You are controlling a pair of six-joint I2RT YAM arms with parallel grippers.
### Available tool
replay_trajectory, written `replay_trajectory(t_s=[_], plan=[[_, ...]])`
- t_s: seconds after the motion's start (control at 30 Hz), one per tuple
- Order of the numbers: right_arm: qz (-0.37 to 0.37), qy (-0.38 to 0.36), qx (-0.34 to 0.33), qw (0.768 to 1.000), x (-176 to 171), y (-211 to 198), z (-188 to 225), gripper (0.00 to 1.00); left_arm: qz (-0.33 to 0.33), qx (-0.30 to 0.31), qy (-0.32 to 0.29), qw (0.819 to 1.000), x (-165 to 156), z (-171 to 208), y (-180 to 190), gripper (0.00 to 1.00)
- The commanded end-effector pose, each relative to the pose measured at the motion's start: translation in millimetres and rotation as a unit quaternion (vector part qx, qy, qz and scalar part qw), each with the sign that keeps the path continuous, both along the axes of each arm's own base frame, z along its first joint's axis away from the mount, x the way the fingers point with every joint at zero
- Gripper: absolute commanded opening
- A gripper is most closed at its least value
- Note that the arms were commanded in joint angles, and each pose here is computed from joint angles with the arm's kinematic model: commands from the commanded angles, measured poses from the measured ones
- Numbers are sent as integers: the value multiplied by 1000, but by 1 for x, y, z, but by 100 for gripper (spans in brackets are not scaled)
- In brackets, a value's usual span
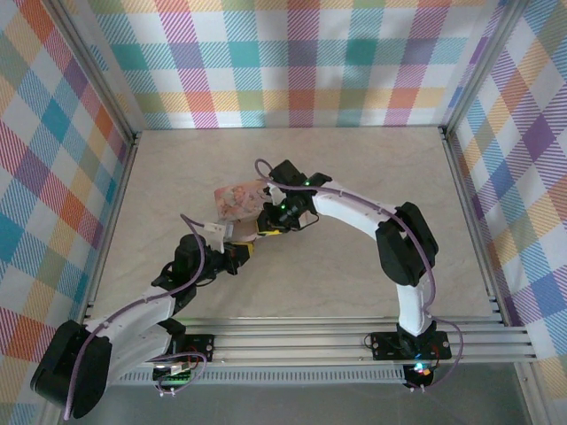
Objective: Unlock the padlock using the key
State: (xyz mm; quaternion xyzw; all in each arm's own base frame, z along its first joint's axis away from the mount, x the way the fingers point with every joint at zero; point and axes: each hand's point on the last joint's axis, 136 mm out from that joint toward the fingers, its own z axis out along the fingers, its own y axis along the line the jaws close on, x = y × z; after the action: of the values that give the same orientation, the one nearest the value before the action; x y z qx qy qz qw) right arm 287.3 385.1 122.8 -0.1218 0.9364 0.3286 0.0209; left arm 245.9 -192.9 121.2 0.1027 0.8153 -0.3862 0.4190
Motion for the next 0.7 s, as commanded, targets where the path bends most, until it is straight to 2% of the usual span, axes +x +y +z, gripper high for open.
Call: replay_trajectory(t_s=[0.0,0.2,0.47,0.67], plan=[[4,4,61,998,-3,9,53,0,-11,-10,-36,999,0,9,-4,0],[0,20,70,997,-4,10,57,0,-8,-16,-26,1000,2,3,-2,0],[-2,29,79,996,-4,11,58,0,-19,-54,2,998,12,-2,-9,0],[-3,32,81,996,-4,12,56,0,-7,-69,-2,998,21,3,-6,0]])
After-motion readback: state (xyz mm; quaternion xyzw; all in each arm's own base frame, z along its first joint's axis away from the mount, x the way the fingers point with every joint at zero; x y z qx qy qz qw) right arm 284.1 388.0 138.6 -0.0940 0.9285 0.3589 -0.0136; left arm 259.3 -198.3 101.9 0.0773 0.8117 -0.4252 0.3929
